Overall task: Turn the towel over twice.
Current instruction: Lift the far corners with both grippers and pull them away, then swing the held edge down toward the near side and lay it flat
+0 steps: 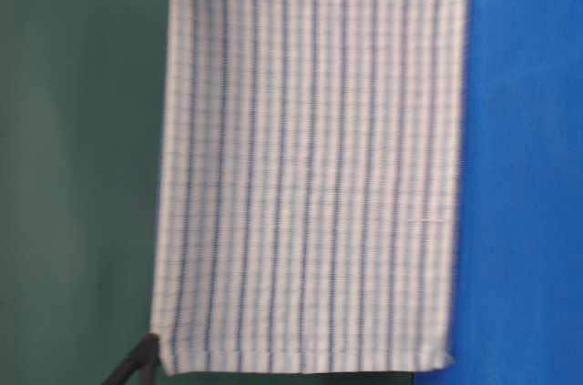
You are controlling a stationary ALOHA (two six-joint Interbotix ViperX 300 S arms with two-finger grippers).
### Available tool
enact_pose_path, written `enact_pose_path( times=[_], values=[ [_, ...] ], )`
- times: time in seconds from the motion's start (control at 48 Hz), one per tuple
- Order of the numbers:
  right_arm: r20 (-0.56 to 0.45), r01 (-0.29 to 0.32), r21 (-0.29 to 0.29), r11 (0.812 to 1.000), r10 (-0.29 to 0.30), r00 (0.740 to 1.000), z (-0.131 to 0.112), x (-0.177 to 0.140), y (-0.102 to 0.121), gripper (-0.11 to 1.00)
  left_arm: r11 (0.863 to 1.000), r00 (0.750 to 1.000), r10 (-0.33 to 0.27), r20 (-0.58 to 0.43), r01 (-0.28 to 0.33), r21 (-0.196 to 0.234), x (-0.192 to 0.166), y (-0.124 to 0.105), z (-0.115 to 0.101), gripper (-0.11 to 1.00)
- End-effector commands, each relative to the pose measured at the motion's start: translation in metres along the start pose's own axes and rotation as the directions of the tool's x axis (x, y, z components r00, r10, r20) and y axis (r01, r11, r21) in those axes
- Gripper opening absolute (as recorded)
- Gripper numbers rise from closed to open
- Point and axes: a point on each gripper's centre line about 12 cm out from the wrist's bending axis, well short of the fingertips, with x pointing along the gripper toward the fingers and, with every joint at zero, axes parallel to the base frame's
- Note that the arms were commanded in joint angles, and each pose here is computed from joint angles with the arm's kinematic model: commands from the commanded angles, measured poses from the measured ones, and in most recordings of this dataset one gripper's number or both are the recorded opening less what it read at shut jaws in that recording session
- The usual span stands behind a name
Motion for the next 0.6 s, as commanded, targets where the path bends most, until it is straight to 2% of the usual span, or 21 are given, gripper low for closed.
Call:
enact_pose_path(
  times=[0.0, 0.417, 0.521, 0.584],
  values=[
    [0.051, 0.007, -0.003, 1.0, -0.007, 0.999, 0.015, -0.011, -0.002, 0.04, 1.0, 0.998, 0.003, 0.056, -0.003, -0.001, -0.008, 0.001, 0.017, 0.02],
    [-0.014, -0.007, -0.008, 1.0, 0.007, 1.0, 0.006, -0.008, 0.008, 0.04, 1.0, 1.0, -0.022, 0.011, 0.022, 0.0, -0.008, -0.005, 0.01, 0.02],
    [-0.062, -0.031, 0.001, 1.0, 0.031, 0.998, -0.003, -0.009, 0.019, 0.04, 0.998, 0.998, -0.06, -0.022, 0.06, 0.005, -0.009, -0.015, 0.002, 0.02],
    [-0.099, -0.064, 0.014, 0.998, 0.065, 0.993, -0.012, -0.011, 0.03, 0.04, 0.996, 0.995, -0.089, -0.047, 0.09, 0.008, -0.01, -0.024, -0.007, 0.02]
  ],
)
